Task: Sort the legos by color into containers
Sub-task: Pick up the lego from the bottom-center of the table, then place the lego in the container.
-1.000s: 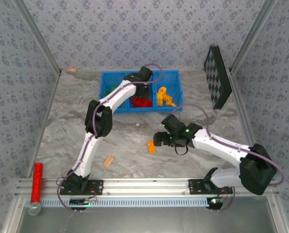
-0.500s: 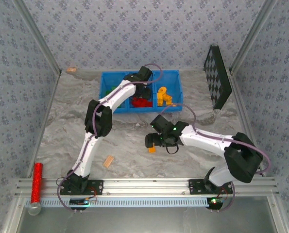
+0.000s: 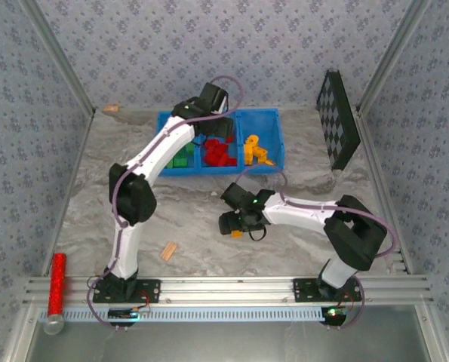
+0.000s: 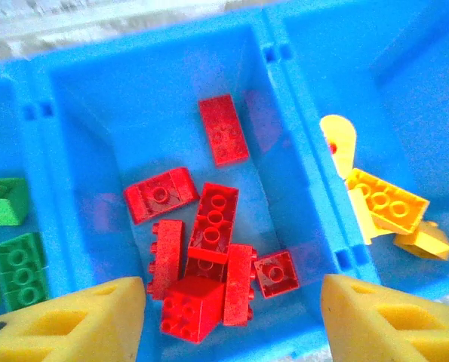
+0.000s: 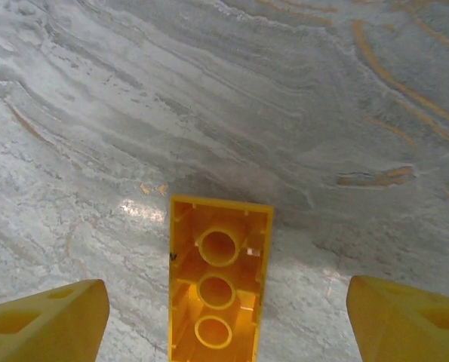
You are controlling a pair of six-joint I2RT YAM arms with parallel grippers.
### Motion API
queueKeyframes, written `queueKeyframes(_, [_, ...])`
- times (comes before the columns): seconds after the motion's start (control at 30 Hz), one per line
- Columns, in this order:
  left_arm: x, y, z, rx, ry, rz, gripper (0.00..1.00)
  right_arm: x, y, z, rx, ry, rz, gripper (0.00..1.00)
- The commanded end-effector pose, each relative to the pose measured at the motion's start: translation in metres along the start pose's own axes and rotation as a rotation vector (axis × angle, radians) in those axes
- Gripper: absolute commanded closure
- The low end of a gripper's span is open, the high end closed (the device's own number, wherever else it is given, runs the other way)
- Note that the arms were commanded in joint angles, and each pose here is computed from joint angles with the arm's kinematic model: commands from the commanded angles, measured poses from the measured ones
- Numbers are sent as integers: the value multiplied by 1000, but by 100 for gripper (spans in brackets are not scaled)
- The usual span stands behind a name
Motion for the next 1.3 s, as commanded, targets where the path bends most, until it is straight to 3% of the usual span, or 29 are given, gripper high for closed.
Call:
queueKeyframes(0.0, [41,11,-16,-14,-75,-20,36,-4,6,-4,45,-3,32,19])
queueKeyframes(0.1, [60,18,-16,-15,-98,-37,35,-11,7,0,66,21,47,25])
queueKeyframes(0.23, [76,36,-7,0,-100,-66,34,-19,3,5,70,48,65,43])
queueKeyframes(0.43, [94,61,21,30,-70,-103,33,-30,-2,11,81,97,94,59])
queueKeyframes(0.63, [116,87,51,52,-57,-157,33,-7,-4,0,113,130,102,70])
queueKeyframes(0.8, [139,109,69,45,-55,-216,31,44,-5,-54,153,54,88,72])
queueKeyframes(0.97, [169,130,83,57,-124,-274,25,90,-25,-115,135,-65,75,73])
queueKeyframes(1.27, [211,149,111,56,-205,-338,13,128,-55,-218,145,-268,153,75])
Point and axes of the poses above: each hand's point on the last joint's axis, 136 mm out from that joint toward the fingers, its own x axis back along the fingers, its own y axis along the line the jaws close on, z = x × y, the point moved 1 cm from there along x, back along the fingers, and after that the axes turned 7 degrees about -x, right-handed, at the moved point
